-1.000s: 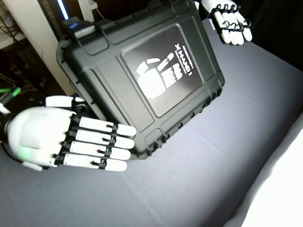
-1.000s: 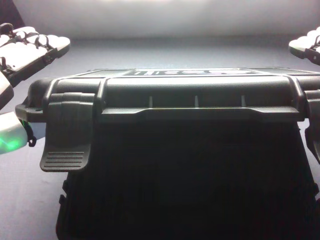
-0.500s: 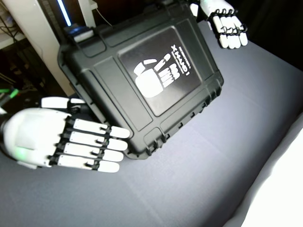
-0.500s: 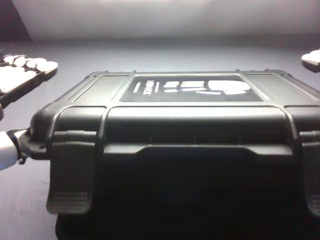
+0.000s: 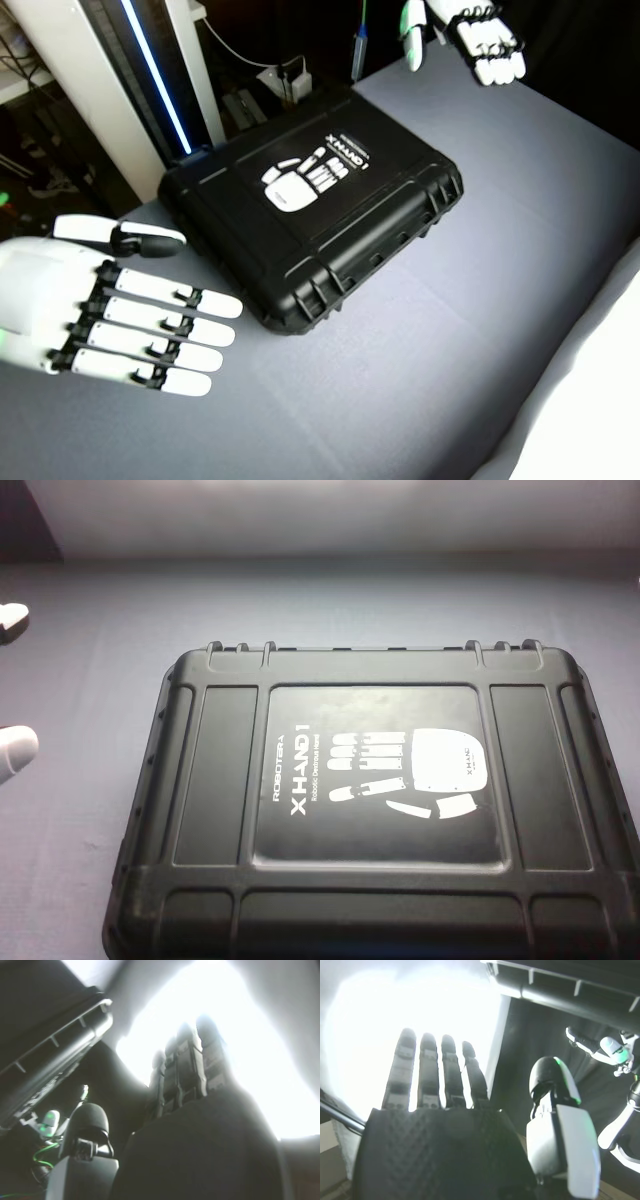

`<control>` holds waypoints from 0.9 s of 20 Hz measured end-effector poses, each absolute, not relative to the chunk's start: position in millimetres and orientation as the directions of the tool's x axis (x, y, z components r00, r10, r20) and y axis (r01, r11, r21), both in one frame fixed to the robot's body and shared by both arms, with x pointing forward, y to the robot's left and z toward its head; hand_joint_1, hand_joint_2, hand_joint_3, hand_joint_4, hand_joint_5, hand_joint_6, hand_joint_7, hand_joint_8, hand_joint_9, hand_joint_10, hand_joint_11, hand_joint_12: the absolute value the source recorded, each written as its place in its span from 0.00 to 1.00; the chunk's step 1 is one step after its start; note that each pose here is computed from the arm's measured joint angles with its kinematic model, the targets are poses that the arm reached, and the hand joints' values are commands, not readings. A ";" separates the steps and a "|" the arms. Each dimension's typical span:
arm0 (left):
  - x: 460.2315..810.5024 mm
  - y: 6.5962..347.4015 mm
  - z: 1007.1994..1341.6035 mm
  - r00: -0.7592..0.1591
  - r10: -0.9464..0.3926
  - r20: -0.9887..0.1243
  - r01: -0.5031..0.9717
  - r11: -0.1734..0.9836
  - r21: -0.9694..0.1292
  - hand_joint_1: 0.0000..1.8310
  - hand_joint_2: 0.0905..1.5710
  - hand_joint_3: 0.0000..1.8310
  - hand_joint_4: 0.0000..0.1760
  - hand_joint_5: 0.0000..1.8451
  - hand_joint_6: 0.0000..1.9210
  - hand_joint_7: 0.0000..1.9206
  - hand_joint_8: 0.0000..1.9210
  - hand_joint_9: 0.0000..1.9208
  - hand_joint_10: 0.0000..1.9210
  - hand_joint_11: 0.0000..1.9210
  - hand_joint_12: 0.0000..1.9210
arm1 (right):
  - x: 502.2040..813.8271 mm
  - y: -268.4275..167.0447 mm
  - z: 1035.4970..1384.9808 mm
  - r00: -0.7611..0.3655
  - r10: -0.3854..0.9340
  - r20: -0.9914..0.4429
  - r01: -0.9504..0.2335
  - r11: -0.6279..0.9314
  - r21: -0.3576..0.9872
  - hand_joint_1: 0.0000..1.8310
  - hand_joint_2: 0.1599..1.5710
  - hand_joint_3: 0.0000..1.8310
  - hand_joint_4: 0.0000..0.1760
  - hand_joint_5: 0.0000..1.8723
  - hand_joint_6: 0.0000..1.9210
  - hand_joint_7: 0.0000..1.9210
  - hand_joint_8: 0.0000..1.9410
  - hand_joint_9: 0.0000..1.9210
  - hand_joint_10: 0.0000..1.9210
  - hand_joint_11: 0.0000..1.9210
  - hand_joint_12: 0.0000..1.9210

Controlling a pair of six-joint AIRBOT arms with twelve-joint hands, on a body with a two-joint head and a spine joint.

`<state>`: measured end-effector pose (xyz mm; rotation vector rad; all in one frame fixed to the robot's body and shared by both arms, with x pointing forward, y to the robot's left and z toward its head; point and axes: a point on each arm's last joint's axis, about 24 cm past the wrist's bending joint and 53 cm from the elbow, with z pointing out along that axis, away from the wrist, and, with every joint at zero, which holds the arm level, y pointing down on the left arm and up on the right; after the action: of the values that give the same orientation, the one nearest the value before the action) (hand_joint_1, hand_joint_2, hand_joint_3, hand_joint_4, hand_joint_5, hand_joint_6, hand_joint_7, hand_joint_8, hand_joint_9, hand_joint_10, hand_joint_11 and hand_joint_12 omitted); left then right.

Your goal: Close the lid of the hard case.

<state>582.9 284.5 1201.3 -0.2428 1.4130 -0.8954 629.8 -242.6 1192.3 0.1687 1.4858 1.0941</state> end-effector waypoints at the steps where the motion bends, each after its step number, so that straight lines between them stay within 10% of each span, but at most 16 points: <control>1: 582.7 285.3 1203.2 -0.089 -0.663 -0.743 0.395 0.662 -0.638 0.00 0.83 0.00 0.00 0.07 0.00 0.08 0.00 0.09 0.00 0.00 0.25 | 629.3 -242.8 1195.0 -0.261 0.665 -0.700 -0.481 0.539 0.691 0.08 0.75 0.00 0.23 0.09 0.00 0.08 0.00 0.05 0.00 0.04 0.02; 3: 583.9 283.7 1209.8 -0.069 -0.679 -0.731 0.415 0.647 -0.640 0.00 0.83 0.00 0.00 0.05 0.00 0.04 0.01 0.02 0.01 0.00 0.05 | 626.7 -242.5 1205.5 -0.238 0.680 -0.694 -0.512 0.519 0.685 0.13 0.77 0.00 0.13 0.09 0.00 0.08 0.00 0.05 0.00 0.04 0.01; 9: 584.9 256.5 1233.8 -0.046 -0.753 -0.656 0.529 0.539 -0.655 0.01 0.84 0.00 0.10 0.00 0.00 0.00 0.00 0.00 0.00 0.00 0.00 | 610.8 -230.1 1226.8 -0.202 0.742 -0.639 -0.604 0.419 0.678 0.23 0.81 0.00 0.00 0.11 0.00 0.09 0.00 0.10 0.00 0.13 0.04; 11: 585.0 247.2 1249.2 -0.028 -0.778 -0.628 0.586 0.496 -0.641 0.04 0.80 0.00 0.00 0.00 0.00 0.00 0.00 0.00 0.00 0.00 0.00 | 602.5 -229.6 1241.5 -0.178 0.764 -0.620 -0.649 0.383 0.658 0.26 0.80 0.00 0.01 0.10 0.00 0.10 0.01 0.11 0.01 0.15 0.04; 13: 585.3 238.6 1254.7 -0.032 -0.795 -0.606 0.616 0.462 -0.638 0.15 0.79 0.00 0.00 0.05 0.00 0.02 0.00 0.00 0.00 0.00 0.00 | 596.9 -230.2 1253.9 -0.155 0.784 -0.601 -0.683 0.354 0.639 0.25 0.77 0.00 0.10 0.06 0.00 0.12 0.01 0.13 0.00 0.16 0.04; 14: 586.3 233.1 1255.9 -0.049 -0.807 -0.588 0.633 0.430 -0.643 0.13 0.79 0.00 0.00 0.06 0.01 0.05 0.01 0.02 0.01 0.01 0.00 | 594.1 -228.9 1259.0 -0.147 0.799 -0.584 -0.700 0.333 0.631 0.29 0.77 0.00 0.41 0.04 0.00 0.16 0.00 0.15 0.00 0.16 0.04; 15: 586.6 229.2 1256.9 -0.063 -0.816 -0.574 0.645 0.406 -0.648 0.18 0.81 0.00 0.00 0.04 0.00 0.05 0.01 0.02 0.00 0.00 0.00 | 590.9 -226.4 1261.7 -0.147 0.804 -0.576 -0.714 0.316 0.624 0.33 0.78 0.00 0.31 0.05 0.00 0.19 0.00 0.19 0.00 0.17 0.03; 16: 587.7 225.2 1256.8 -0.084 -0.831 -0.550 0.651 0.373 -0.662 0.08 0.83 0.01 0.10 0.02 0.00 0.07 0.01 0.03 0.00 0.00 0.00 | 587.1 -221.7 1263.1 -0.156 0.805 -0.572 -0.726 0.298 0.619 0.33 0.77 0.00 0.00 0.13 0.01 0.17 0.00 0.17 0.00 0.15 0.02; 18: 589.9 223.4 1257.4 -0.095 -0.843 -0.529 0.658 0.345 -0.669 0.08 0.83 0.00 0.10 0.05 0.00 0.08 0.00 0.07 0.01 0.03 0.02 | 581.9 -213.0 1266.3 -0.175 0.799 -0.575 -0.745 0.275 0.608 0.27 0.72 0.00 0.34 0.15 0.00 0.08 0.00 0.08 0.00 0.09 0.00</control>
<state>589.9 223.4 1257.4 -0.2177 1.0817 -1.2735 581.9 -213.0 1266.3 0.0657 1.0827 1.3707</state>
